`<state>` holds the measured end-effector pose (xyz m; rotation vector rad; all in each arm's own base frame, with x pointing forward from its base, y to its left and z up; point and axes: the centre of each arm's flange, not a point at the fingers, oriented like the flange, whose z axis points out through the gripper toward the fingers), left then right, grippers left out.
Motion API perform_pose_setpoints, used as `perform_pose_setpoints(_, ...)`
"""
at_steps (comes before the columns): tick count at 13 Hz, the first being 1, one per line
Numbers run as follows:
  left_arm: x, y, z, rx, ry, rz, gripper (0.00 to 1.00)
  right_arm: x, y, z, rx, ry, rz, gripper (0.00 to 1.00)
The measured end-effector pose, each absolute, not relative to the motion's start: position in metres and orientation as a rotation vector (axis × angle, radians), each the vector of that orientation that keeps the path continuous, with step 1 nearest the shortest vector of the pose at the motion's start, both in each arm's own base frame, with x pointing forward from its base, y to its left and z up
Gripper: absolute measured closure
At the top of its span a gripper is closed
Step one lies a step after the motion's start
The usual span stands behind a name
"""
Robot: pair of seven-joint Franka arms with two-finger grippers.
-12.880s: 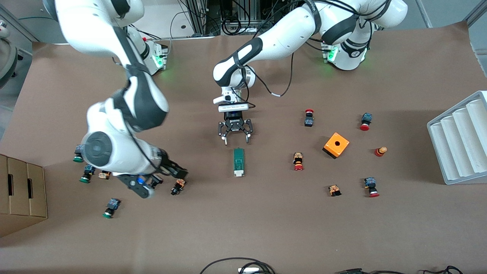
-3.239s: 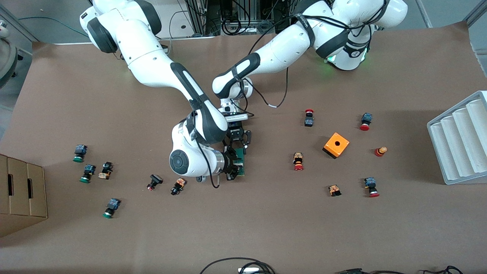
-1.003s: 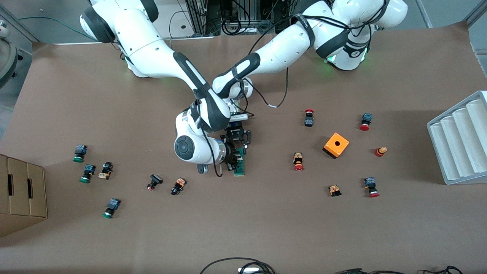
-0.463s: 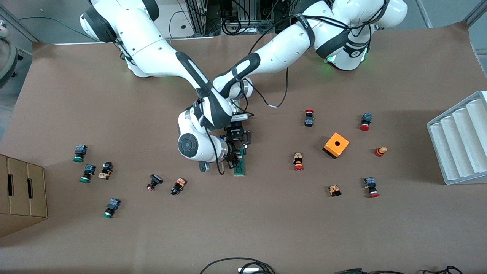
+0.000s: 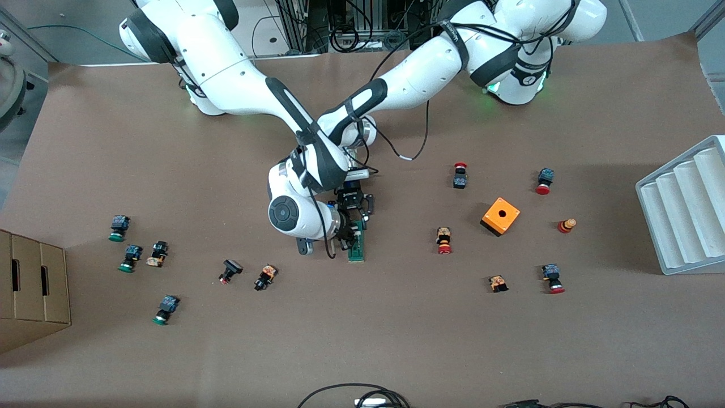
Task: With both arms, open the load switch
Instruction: 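Open the right gripper and withdraw it from the switch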
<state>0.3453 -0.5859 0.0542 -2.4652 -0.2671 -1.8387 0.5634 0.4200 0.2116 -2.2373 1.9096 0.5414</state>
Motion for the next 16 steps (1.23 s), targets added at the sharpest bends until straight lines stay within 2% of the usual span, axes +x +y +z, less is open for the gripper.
perform_pose_setpoints(10, 0.345, -0.586, 0.054, -2.465, -0.266, -1.839, 0.44, 0.563, 0.420, 0.210, -2.236, 1.904, 0.526, 0.82)
perform_pose_setpoints(12, 0.345, -0.586, 0.054, -2.465, -0.265, -1.838, 0.42, 0.568, 0.417, 0.217, -2.224, 1.904, 0.519, 0.78)
perform_pose_setpoints(13, 0.345, -0.586, 0.054, -2.465, -0.264, -1.838, 0.41, 0.573, 0.412, 0.225, -2.211, 1.905, 0.517, 0.72)
perform_pose_setpoints(16, 0.344, -0.586, 0.054, -2.466, -0.258, -1.838, 0.37, 0.595, 0.383, 0.275, -2.237, 1.849, 0.492, 0.41)
